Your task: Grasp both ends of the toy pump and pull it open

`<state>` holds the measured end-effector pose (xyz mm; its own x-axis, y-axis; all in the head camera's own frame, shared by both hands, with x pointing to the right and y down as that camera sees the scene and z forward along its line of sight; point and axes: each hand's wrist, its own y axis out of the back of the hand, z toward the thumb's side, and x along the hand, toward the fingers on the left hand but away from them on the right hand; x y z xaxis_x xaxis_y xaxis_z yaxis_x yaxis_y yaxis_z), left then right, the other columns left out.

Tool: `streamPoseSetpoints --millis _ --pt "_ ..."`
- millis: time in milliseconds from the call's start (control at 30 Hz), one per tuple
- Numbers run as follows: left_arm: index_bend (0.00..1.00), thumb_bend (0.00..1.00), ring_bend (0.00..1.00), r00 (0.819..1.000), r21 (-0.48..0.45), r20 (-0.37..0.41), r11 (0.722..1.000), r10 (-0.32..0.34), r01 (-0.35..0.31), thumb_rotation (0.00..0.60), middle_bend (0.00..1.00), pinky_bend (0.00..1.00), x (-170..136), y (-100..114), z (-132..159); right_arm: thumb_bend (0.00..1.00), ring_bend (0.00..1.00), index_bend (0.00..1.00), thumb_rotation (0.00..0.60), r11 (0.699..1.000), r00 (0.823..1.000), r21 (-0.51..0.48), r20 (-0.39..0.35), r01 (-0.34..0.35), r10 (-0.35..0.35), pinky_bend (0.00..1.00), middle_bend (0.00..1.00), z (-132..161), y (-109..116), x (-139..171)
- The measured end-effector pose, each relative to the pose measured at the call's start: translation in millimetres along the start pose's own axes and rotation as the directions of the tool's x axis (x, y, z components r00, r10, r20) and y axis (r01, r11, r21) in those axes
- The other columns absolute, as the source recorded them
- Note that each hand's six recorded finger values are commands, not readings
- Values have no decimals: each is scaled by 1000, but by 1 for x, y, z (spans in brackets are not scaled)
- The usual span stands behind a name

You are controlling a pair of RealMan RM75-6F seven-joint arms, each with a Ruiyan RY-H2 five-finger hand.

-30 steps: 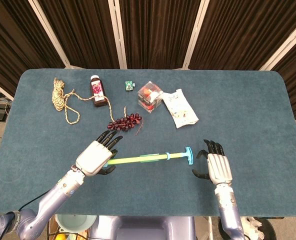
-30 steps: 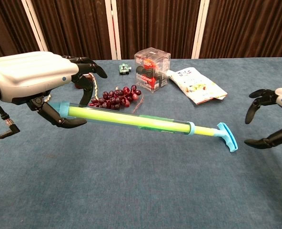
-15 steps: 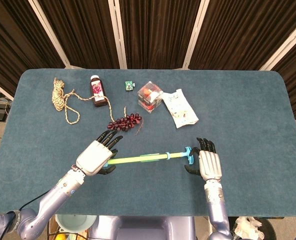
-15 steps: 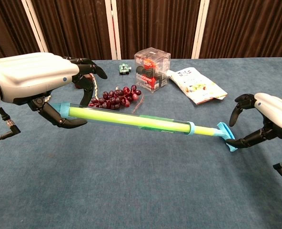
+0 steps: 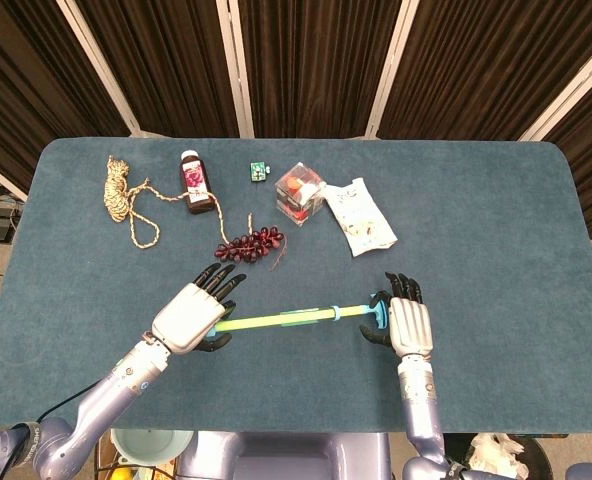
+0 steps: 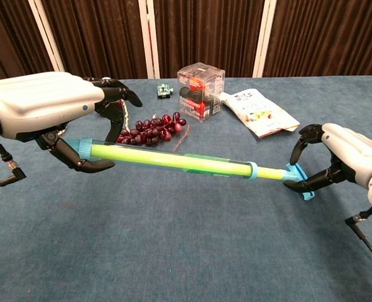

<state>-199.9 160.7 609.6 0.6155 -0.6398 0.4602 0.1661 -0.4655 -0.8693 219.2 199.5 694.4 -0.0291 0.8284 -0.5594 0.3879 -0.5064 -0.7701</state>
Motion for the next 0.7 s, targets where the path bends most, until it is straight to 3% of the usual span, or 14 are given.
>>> streamPoseSetpoints --millis 700 --pt "592 415 0 1000 0 -4 1000 3 -3 600 89 98 -3 5 -3 246 0 446 600 1000 1000 2 24 -10 10 0 128 0 -11 -8"
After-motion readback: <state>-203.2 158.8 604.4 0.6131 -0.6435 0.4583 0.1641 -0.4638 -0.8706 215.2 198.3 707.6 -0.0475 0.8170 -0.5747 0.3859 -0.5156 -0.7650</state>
